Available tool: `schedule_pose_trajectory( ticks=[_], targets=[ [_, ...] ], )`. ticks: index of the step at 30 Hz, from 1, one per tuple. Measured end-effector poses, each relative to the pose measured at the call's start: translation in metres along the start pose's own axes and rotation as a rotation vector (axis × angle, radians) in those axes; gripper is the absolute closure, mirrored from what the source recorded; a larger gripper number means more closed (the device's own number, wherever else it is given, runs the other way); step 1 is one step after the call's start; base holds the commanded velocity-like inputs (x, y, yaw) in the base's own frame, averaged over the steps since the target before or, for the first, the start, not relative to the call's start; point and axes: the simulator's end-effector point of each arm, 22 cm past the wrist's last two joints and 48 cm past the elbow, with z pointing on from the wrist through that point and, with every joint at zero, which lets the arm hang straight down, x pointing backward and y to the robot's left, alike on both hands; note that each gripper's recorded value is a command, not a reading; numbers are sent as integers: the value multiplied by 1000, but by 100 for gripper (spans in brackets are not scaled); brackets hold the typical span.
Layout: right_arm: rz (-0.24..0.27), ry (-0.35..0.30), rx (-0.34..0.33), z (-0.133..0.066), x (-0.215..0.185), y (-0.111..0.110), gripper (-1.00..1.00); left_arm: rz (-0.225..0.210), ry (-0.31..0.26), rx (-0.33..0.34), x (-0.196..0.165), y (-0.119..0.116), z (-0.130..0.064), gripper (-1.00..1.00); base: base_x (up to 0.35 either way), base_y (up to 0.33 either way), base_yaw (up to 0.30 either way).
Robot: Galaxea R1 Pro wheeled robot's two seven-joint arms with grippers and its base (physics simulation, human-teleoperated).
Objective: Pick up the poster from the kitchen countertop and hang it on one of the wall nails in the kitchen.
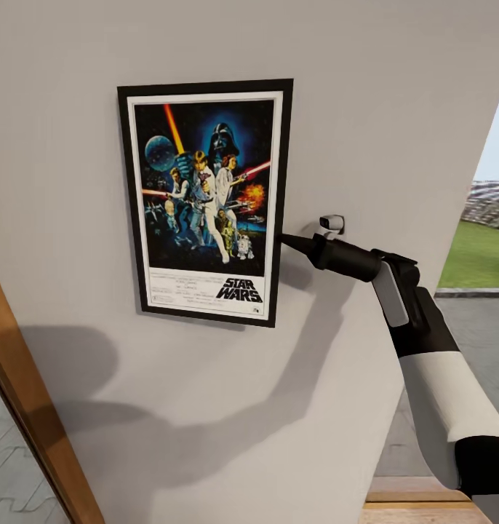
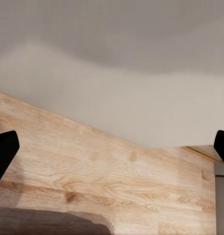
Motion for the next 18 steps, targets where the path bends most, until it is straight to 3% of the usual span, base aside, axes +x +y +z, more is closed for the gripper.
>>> schedule_pose_trajectory(
  ticks=[5,6,7,8,11,18],
  targets=[
    [-1,0,0,0,0,1,100,0,0,-2,0,1,-1,-100,128,0,0],
    [-48,42,-249,36,1,86,100,1,-2,-1,-1,1,-1,-100,250,0,0],
    [-36,43,-235,33,2,80,-100,0,0,-2,0,1,0,-100,193,0,0],
    [-15,8,-11,4,0,6,-100,0,-1,-1,-1,1,-1,-100,124,0,0],
    [5,-8,-71,-1,-3,17,-100,1,-1,-1,-1,0,-1,-100,57,0,0],
    [11,-6,-80,-1,-3,19,-100,1,-1,-1,-1,1,-1,-100,11,0,0]
  ],
)
